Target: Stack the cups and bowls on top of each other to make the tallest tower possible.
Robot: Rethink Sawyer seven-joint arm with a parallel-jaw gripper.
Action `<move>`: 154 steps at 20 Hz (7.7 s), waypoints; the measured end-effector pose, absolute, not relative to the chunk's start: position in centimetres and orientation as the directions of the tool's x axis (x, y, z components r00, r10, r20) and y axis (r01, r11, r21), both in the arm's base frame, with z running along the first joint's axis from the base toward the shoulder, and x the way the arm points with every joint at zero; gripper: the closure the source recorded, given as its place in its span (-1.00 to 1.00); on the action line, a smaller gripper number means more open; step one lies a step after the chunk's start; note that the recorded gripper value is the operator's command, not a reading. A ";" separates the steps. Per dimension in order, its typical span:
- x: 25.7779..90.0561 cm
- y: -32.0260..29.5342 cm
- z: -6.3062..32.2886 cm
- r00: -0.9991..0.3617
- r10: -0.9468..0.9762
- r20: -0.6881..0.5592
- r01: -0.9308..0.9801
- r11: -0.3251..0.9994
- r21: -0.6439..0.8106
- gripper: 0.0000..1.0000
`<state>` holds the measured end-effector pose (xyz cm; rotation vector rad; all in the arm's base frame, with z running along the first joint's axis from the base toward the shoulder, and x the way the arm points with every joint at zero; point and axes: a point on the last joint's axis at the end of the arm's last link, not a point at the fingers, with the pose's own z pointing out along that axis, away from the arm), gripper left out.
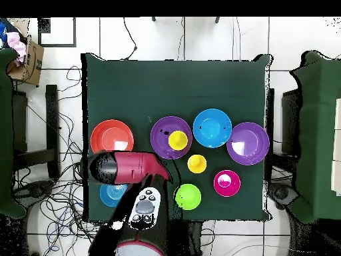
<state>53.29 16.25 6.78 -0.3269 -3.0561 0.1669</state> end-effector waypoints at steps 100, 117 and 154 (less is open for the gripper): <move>60.5 9.4 -1.2 -0.965 0.248 0.091 0.233 0.962 -0.145 1.00; 61.5 9.3 -3.7 -0.977 0.211 0.014 0.207 0.969 -0.138 1.00; 61.2 8.9 -2.4 -0.969 0.246 0.027 0.242 0.966 -0.087 -1.00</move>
